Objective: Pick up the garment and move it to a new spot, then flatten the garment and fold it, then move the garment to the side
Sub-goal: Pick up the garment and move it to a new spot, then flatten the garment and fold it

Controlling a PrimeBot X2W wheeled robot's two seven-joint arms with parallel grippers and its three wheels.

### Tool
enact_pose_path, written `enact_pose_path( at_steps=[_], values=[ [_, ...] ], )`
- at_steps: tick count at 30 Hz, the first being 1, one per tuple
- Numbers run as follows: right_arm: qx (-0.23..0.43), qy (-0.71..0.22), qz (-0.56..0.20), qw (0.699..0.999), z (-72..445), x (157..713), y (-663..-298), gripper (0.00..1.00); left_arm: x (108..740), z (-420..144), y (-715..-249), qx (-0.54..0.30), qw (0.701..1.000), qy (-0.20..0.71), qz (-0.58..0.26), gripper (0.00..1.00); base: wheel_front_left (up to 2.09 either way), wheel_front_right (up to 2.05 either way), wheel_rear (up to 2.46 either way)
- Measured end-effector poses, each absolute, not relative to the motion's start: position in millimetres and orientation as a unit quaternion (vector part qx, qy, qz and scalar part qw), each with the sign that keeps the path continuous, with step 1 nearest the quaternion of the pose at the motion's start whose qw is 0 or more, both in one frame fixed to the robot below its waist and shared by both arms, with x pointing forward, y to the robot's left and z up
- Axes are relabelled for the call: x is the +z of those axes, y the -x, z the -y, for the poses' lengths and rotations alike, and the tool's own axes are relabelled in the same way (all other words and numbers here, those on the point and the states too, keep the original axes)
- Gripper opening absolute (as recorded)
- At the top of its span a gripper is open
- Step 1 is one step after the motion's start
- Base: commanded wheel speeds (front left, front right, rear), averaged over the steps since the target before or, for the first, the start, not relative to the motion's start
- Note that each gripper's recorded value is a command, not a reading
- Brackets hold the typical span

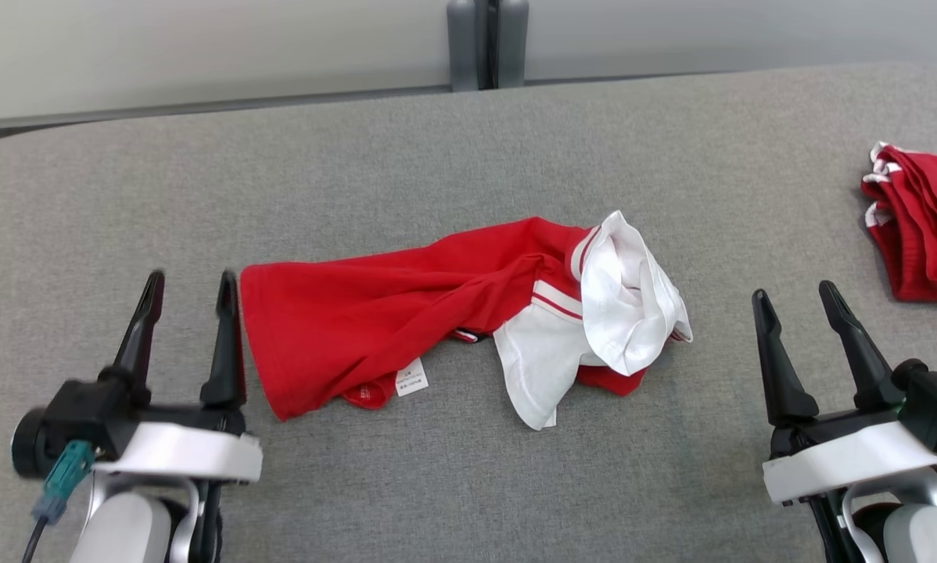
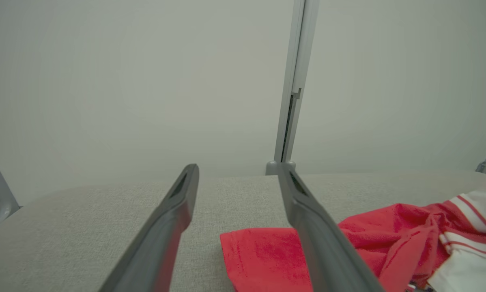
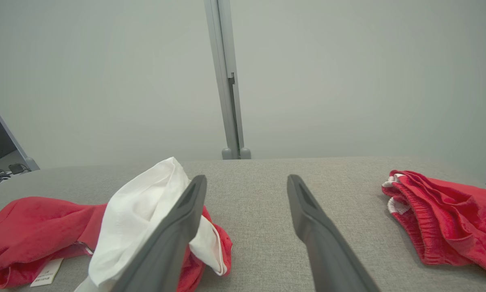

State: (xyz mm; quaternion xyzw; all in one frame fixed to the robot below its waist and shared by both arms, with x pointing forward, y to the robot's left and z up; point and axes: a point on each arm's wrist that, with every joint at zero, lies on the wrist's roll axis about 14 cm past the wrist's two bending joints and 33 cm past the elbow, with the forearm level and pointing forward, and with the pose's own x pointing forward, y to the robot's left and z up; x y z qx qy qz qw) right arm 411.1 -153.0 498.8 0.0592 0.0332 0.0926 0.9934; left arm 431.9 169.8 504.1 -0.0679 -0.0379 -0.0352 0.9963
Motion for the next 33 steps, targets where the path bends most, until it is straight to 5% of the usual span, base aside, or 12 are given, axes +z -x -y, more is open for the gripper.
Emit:
enact_pose_path(
  at_steps=[15,33],
  values=[
    [0.099,-0.053,-0.037,0.993,152.4,508.6,-375.4,1.0,499.1,-174.1,-374.1,-0.026,0.997,0.075,0.003,1.0,0.0,0.0,0.0],
    [0.1,-0.058,-0.034,0.993,151.5,515.7,-358.0,1.0,507.1,-170.6,-356.6,-0.029,0.997,0.069,-0.006,1.0,0.0,0.0,0.0]
  ],
)
